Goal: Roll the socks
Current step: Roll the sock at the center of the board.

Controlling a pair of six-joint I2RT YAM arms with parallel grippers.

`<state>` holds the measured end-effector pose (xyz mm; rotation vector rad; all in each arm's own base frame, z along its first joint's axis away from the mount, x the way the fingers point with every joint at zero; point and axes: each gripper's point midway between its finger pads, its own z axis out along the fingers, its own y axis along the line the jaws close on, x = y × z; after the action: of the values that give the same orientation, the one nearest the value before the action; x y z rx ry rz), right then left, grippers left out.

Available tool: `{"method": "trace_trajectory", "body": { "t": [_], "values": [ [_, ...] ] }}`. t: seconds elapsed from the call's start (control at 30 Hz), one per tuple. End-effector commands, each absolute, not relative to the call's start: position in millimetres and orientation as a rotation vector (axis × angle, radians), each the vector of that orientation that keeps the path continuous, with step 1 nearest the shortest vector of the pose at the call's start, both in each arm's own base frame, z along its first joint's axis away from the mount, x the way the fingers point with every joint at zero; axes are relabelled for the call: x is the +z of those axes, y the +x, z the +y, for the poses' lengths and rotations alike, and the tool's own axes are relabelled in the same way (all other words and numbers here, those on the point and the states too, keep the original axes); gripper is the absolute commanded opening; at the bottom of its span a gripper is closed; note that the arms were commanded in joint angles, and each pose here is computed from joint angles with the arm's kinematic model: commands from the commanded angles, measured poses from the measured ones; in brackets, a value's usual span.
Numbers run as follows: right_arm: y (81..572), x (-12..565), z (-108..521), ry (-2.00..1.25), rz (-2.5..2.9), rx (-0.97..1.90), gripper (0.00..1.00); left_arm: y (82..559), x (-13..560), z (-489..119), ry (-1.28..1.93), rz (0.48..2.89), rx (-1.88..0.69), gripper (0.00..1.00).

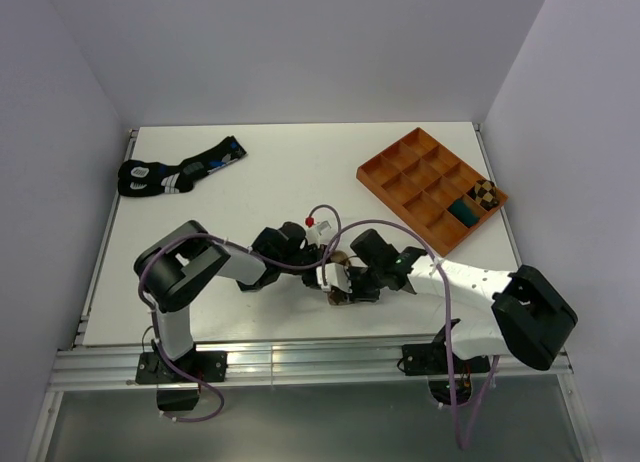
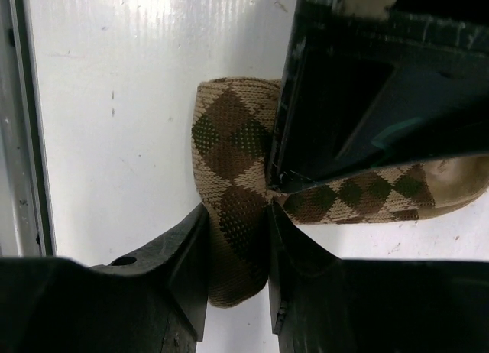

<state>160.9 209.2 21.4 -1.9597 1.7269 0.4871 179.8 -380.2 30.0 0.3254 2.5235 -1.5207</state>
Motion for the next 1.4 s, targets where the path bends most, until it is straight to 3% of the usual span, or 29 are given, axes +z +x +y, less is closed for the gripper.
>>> {"method": "trace_trajectory", "body": {
  "t": [0.0, 0.13, 0.33, 0.7, 0.93, 1.37],
  "values": [
    [157.2, 11.1, 201.4, -1.984, 1.832, 0.475, 0.19, 179.5, -32.3, -332.6, 0.220, 2.762, -1.060, 0.22],
    [155.7, 9.3, 197.0, -1.977, 1.857, 0.461, 0.19, 200.3, -11.1, -333.7, 0.161, 2.663, -1.017, 0.27],
    [155.2, 8.8, 193.5, -1.973, 1.878, 0.446, 0.19, 215.7, 16.1, -325.3, 0.135, 2.575, -0.941, 0.26],
    [151.4, 16.2, 195.2, -2.005, 1.912, 0.486, 0.19, 229.0, 14.2, -300.6, 0.088, 2.559, -0.848, 0.22],
    [138.6, 24.0, 205.6, -2.073, 1.991, 0.671, 0.19, 236.5, 7.0, -324.5, 0.142, 2.565, -0.930, 0.20],
    [173.7, 13.3, 204.2, -1.914, 2.342, 0.953, 0.19, 241.4, 6.2, -320.5, 0.052, 2.529, -0.968, 0.20]
  ]
}}
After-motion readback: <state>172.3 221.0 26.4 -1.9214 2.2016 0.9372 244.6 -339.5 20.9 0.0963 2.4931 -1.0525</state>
